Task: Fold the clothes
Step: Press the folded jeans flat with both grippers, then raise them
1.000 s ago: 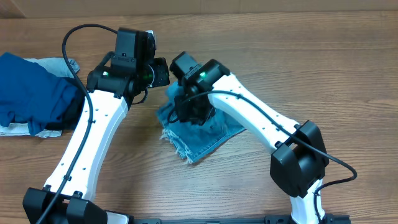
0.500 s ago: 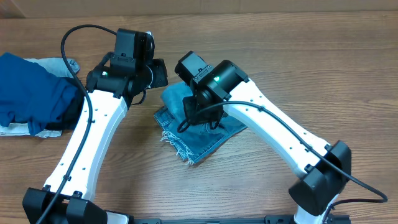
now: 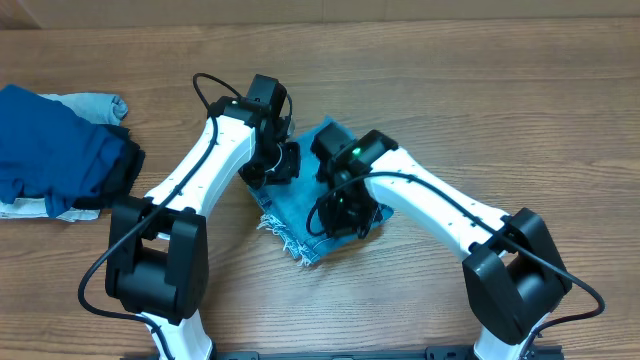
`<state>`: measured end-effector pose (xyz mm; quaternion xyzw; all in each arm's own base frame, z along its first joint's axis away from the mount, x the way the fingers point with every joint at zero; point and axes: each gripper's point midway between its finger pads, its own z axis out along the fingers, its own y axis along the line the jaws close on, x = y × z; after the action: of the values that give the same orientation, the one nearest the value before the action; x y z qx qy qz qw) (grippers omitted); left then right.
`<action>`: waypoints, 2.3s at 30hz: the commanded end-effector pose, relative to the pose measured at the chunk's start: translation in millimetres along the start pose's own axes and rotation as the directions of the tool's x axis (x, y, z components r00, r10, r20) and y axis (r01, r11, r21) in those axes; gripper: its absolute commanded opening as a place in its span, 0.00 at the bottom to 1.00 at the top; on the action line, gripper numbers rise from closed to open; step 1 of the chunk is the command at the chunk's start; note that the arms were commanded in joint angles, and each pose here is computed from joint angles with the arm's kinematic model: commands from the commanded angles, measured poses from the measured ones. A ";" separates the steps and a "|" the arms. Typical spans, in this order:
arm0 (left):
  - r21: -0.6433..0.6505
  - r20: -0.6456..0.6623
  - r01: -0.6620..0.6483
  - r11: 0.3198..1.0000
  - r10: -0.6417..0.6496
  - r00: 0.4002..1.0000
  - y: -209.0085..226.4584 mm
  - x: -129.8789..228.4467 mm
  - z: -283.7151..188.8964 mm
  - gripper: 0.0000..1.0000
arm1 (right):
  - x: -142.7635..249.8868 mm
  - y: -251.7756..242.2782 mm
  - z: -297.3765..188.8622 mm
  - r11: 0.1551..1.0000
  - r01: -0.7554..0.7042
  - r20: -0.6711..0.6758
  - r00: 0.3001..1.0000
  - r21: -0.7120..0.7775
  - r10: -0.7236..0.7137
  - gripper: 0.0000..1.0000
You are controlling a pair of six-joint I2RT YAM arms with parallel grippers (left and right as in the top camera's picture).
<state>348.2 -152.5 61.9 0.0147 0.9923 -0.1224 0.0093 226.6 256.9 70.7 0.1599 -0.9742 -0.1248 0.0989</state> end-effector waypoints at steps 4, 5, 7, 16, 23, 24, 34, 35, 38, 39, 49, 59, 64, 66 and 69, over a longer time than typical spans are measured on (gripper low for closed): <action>-0.104 0.033 0.003 0.995 0.000 0.999 37.6 -9.6 -4.8 0.04 | -3.5 -12.6 -6.7 0.996 0.041 0.044 0.998 0.074 -0.045 0.04; -0.056 0.045 -0.015 0.998 0.018 0.999 28.1 -12.2 -7.9 0.04 | -7.2 -9.7 -13.3 0.994 0.081 0.072 0.994 0.071 -0.087 0.04; 0.031 0.086 -0.033 0.999 0.031 0.996 8.8 -18.9 -25.0 0.04 | -15.1 -4.1 -34.1 0.987 0.140 0.147 0.978 0.081 -0.151 0.04; -0.016 0.347 -0.139 0.990 0.136 0.928 -23.8 -15.2 -132.8 0.05 | -48.6 -1.7 -167.1 0.992 0.042 0.626 0.773 0.120 -0.109 0.04; -0.075 0.181 -0.152 0.985 0.164 0.970 6.3 -7.5 -16.6 0.05 | -54.2 4.6 -60.7 0.979 -0.051 0.309 0.945 -0.199 0.112 0.04; -0.085 0.136 -0.167 0.982 0.177 0.975 12.0 -2.5 0.8 0.05 | -51.7 15.0 -41.9 0.965 -0.051 0.239 0.964 -0.258 0.115 0.04; -0.157 -0.056 -0.133 0.979 0.125 0.991 45.9 17.1 65.5 0.04 | 4.4 28.2 69.3 0.890 -0.340 -0.192 0.937 -0.303 0.293 0.04; -0.170 -0.051 -0.127 0.977 0.120 0.991 49.8 15.6 64.0 0.04 | 10.2 25.5 70.4 0.892 -0.349 -0.210 0.931 -0.286 0.297 0.04; -0.168 -0.031 -0.091 0.982 0.087 0.996 58.4 7.8 52.2 0.04 | 9.8 27.4 64.4 0.911 -0.278 -0.179 0.956 -0.306 0.232 0.04; -0.166 -0.015 -0.079 0.983 0.077 0.997 59.2 2.2 39.6 0.04 | 6.4 29.9 56.3 0.921 -0.218 -0.133 0.974 -0.322 0.184 0.04; -0.014 0.364 -0.125 0.992 0.122 0.924 -10.4 -53.0 -143.6 0.14 | -19.1 41.7 -115.9 0.951 0.209 0.511 0.857 -0.229 -0.066 0.22; -0.093 0.157 0.095 0.991 -0.080 0.984 3.8 7.3 -129.3 0.13 | -42.7 -83.8 -172.4 0.973 -0.021 0.625 0.764 -0.229 0.163 0.74; -0.212 0.098 0.272 0.939 -0.257 0.961 47.7 40.8 -144.6 0.22 | -40.7 -92.7 -173.8 0.968 -0.044 0.617 0.764 -0.247 0.192 1.00; -0.300 0.137 0.351 0.887 -0.324 0.936 76.4 64.2 -169.3 0.30 | -41.0 -96.0 -173.6 0.970 -0.058 0.619 0.761 -0.237 0.197 1.00; -0.241 0.256 0.494 0.835 -0.437 0.863 100.2 95.9 -209.0 0.52 | -44.7 -134.2 -179.9 0.932 -0.267 0.632 0.685 -0.245 0.362 1.00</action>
<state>277.5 -38.1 199.1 -0.1584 0.9871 0.0228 0.0008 333.1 140.6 192.7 0.0093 -0.9460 -0.2534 -0.2019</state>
